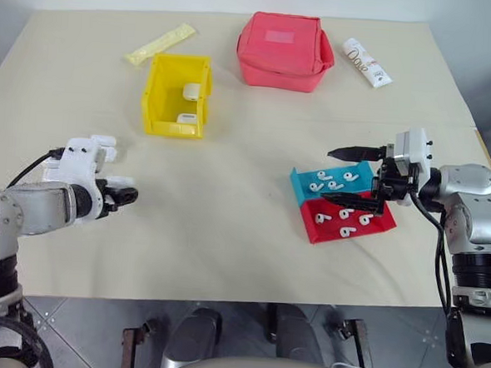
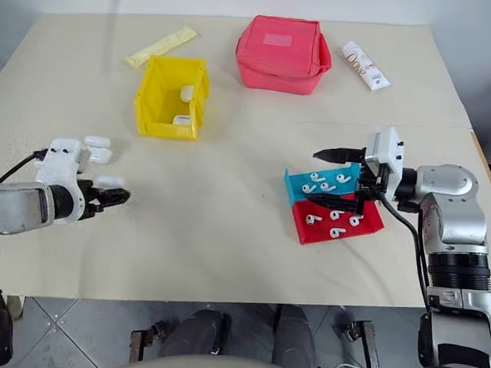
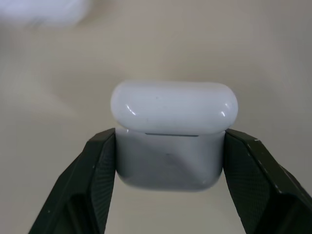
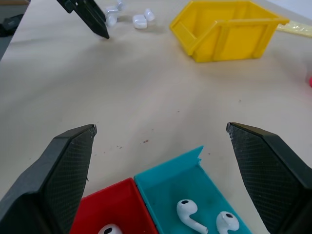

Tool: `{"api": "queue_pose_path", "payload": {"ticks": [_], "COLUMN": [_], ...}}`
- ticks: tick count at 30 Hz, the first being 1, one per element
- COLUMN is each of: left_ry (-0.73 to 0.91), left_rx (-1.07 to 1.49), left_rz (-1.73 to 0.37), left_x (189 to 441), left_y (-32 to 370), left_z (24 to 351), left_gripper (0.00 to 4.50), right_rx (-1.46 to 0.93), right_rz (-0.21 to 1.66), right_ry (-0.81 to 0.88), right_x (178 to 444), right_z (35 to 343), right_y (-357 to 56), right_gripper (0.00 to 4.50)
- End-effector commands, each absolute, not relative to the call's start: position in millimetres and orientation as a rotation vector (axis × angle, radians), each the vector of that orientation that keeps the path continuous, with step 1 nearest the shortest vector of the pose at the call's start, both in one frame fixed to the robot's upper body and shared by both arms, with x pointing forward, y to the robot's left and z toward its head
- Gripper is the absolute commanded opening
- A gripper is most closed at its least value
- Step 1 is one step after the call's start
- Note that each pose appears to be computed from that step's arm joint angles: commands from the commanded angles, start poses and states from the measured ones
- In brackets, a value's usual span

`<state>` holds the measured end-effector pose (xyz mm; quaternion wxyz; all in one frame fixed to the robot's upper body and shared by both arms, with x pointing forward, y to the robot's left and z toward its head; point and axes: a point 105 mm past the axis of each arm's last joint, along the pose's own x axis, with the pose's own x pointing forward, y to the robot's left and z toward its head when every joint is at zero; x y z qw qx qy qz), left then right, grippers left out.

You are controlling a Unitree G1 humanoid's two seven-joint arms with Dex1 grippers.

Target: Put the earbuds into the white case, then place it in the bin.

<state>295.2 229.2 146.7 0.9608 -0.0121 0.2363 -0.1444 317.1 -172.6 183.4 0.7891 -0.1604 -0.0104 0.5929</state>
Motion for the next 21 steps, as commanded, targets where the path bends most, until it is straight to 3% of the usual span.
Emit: {"api": "queue_pose_path", "payload": {"ticks": [1, 4, 9, 14, 21], "left_ry": [0.005, -0.148, -0.224, -0.315, -0.359], "left_rx": [0.059, 0.117, 0.107, 0.039, 0.036], "left_rz": [-0.697, -0.86, -1.116, -1.231, -1.348], "left_x": [282, 272, 261, 262, 268], "left_y": [181, 166, 137, 114, 95], "left_z": [199, 197, 179, 171, 154], "left_gripper": [2.82, 2.82, 2.82, 2.82, 2.82], "right_rx": [-0.354, -0.321, -0.283, -0.257, -0.246], "right_rz": [1.245, 1.218, 1.068, 0.876, 0.689], "right_ry": [-0.076, -0.053, 0.049, 0.145, 0.157], "right_x": [310, 303, 294, 284, 231], "right_z": [199, 197, 187, 182, 185], "right_y": [-175, -175, -184, -202, -237], "right_gripper": [4.5, 4.5, 4.5, 4.5, 4.5]}}
